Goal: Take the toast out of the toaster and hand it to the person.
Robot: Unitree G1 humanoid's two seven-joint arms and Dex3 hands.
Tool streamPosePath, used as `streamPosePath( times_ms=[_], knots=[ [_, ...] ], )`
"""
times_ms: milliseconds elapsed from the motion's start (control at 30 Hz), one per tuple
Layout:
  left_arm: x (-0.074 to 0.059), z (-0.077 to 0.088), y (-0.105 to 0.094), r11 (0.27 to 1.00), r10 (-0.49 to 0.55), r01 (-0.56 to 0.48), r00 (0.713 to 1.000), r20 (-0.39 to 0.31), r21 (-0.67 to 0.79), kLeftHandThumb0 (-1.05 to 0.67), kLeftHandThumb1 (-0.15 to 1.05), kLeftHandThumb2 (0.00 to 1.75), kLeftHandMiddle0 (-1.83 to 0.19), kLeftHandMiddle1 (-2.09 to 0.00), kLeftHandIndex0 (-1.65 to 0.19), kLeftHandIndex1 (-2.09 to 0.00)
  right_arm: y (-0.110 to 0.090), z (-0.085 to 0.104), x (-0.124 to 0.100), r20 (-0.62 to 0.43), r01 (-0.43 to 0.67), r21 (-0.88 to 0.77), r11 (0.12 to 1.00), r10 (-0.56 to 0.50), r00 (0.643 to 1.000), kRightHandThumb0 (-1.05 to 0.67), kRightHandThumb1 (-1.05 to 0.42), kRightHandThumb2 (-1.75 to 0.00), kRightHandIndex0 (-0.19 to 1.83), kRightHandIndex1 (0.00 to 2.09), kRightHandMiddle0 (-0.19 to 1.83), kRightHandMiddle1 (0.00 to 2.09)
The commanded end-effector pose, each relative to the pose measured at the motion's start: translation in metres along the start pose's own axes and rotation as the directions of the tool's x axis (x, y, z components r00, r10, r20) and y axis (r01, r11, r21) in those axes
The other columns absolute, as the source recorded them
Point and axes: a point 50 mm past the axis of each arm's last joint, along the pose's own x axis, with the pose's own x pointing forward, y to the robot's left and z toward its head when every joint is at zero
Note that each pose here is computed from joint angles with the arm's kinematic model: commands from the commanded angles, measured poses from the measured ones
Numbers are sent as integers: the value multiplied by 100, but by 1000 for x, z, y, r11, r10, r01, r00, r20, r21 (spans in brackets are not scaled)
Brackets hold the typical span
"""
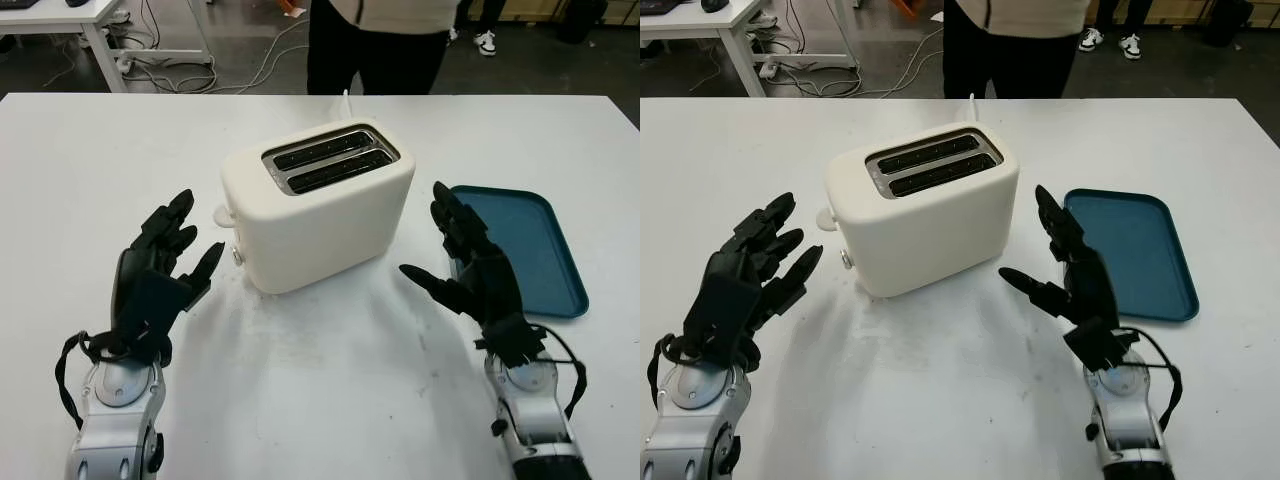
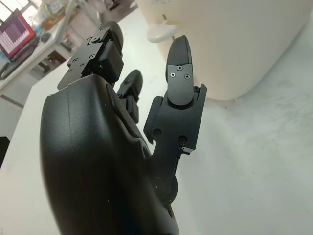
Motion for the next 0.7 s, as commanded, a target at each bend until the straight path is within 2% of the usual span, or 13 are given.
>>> streamPosePath(
  times_ms=[0,100,367,533,667],
  knots=[
    [-4,-4,-1,1000,14,-14,1000,-1,9,-39,92,42,-17,-41,-29,0,3,-2,-7,3,2,44,999,-2,1000,-44,-92,-1,7,1,10,0],
    [-7,-7,-3,1000,24,-24,1000,5,2,-40,92,41,-17,-41,-29,0,8,-7,-14,-26,16,85,996,-14,1000,-51,-92,-1,8,1,12,1],
    [-12,-3,-6,1000,18,-18,1000,16,-8,-42,92,40,-16,-39,-26,0,16,-15,-9,-71,44,111,993,-37,997,-31,-92,-2,9,1,12,0],
    [-12,-1,-7,1000,18,-18,999,28,-7,-43,92,41,-16,-38,-26,0,15,-13,-4,-48,56,125,991,-50,998,-23,-92,-3,7,0,11,0],
    [-11,-2,-7,1000,26,-26,1000,18,-8,-38,92,42,-16,-38,-26,0,14,-9,-3,-43,64,137,988,-59,997,-30,-92,-3,7,0,11,0]
  ],
)
